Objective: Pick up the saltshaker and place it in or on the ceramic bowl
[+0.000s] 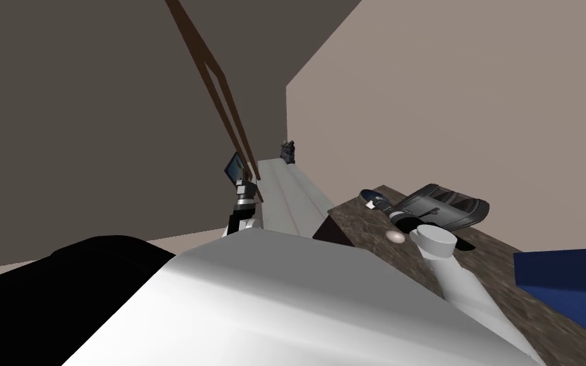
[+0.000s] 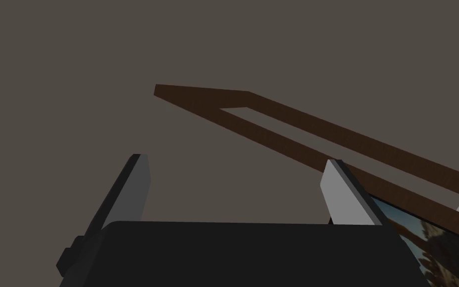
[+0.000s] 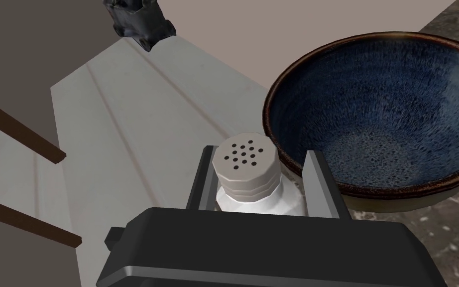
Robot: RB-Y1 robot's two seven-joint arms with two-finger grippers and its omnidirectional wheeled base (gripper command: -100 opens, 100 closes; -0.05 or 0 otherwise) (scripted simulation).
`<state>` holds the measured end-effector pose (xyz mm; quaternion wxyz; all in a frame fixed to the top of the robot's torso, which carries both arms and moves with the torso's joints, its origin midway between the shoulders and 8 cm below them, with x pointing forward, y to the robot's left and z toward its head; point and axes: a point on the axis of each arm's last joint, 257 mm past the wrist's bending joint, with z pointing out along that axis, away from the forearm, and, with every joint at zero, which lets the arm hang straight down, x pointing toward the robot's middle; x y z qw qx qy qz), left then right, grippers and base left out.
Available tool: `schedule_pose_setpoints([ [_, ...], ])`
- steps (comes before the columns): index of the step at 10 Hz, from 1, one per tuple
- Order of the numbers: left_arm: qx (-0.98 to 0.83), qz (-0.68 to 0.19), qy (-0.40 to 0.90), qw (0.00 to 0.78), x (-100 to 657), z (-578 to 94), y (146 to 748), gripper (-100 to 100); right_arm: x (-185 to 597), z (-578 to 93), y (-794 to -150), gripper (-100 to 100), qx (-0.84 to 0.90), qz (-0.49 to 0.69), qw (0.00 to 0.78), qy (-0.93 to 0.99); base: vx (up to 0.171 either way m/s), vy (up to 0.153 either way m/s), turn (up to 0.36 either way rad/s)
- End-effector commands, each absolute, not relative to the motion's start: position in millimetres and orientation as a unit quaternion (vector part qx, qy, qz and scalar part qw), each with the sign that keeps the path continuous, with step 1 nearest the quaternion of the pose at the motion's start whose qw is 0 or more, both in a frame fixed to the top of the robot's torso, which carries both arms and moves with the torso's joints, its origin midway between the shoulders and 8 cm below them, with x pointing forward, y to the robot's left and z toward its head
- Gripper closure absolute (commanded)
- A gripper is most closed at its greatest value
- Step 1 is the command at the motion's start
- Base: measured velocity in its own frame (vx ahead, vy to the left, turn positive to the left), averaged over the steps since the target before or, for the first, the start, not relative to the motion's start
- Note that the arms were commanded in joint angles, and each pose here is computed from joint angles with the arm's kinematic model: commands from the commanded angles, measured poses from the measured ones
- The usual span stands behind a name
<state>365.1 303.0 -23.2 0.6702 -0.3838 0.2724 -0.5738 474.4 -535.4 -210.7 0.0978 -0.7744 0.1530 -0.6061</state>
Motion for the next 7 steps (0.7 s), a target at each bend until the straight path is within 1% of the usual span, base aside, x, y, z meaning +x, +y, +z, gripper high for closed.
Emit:
schedule_pose_setpoints([
  [1,-0.384,-0.574,0.272,0.67,365,-23,303,0,461,-204,-566,100,-0.774,-0.604,0.09,0.169,0.022,-0.011,0.202],
  [4,-0.384,-0.574,0.272,0.67,365,-23,303,0,455,-202,-577,100,-0.773,-0.603,0.087,0.177,0.019,-0.015,0.079],
  [7,-0.384,-0.574,0.272,0.67,365,-23,303,0,429,-189,-629,100,-0.769,-0.6,0.076,0.21,0.029,-0.031,0.187],
])
